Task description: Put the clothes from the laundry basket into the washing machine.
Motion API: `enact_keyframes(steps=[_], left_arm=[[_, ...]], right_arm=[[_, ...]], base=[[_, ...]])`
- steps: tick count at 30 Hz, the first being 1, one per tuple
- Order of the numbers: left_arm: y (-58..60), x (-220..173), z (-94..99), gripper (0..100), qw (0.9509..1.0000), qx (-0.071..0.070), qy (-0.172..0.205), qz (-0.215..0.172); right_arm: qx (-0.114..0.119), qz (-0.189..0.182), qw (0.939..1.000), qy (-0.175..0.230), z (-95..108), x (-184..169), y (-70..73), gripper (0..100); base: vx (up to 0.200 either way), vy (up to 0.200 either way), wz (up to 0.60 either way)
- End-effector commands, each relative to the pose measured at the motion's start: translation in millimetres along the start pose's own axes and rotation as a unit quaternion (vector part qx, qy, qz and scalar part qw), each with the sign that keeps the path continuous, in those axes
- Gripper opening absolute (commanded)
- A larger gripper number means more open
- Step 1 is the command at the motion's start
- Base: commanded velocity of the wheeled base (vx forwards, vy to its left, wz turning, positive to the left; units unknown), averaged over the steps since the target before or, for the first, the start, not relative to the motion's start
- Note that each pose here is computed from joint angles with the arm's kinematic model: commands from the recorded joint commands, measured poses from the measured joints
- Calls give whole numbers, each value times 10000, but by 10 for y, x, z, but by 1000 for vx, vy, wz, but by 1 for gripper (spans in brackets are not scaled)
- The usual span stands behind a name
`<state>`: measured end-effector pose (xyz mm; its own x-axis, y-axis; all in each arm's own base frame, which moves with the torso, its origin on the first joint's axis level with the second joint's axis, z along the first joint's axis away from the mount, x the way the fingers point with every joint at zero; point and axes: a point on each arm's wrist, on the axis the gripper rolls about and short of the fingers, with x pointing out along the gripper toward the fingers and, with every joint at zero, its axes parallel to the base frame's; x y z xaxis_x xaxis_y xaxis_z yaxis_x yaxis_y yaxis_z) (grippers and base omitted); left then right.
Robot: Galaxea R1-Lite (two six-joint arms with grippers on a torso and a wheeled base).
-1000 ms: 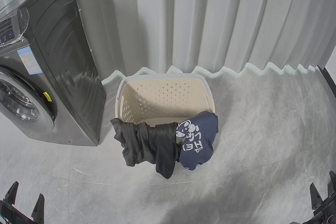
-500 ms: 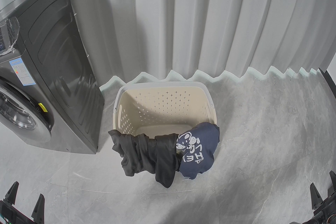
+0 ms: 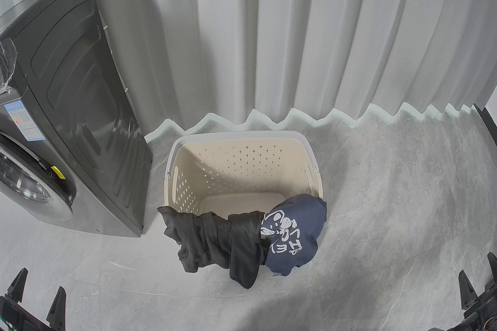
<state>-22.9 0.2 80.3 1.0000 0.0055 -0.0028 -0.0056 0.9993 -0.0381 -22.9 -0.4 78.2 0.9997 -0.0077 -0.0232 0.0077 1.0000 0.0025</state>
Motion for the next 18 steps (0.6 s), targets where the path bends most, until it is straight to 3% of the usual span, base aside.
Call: enact_keyframes(steps=[1,7,16,18], left_arm=[[2,4,-47,100,10000,-1,32,4],[2,4,-47,100,10000,-1,32,4],[2,4,-47,100,10000,-1,32,4],[2,4,-47,100,10000,-1,32,4]], right_arm=[[1,0,10000,-1,-21,0,0,100],[1,0,10000,-1,-21,0,0,100],[1,0,10000,-1,-21,0,0,100],[1,0,10000,-1,-21,0,0,100]], base=[[0,0,0],[200,0,0],[0,0,0],[200,0,0]])
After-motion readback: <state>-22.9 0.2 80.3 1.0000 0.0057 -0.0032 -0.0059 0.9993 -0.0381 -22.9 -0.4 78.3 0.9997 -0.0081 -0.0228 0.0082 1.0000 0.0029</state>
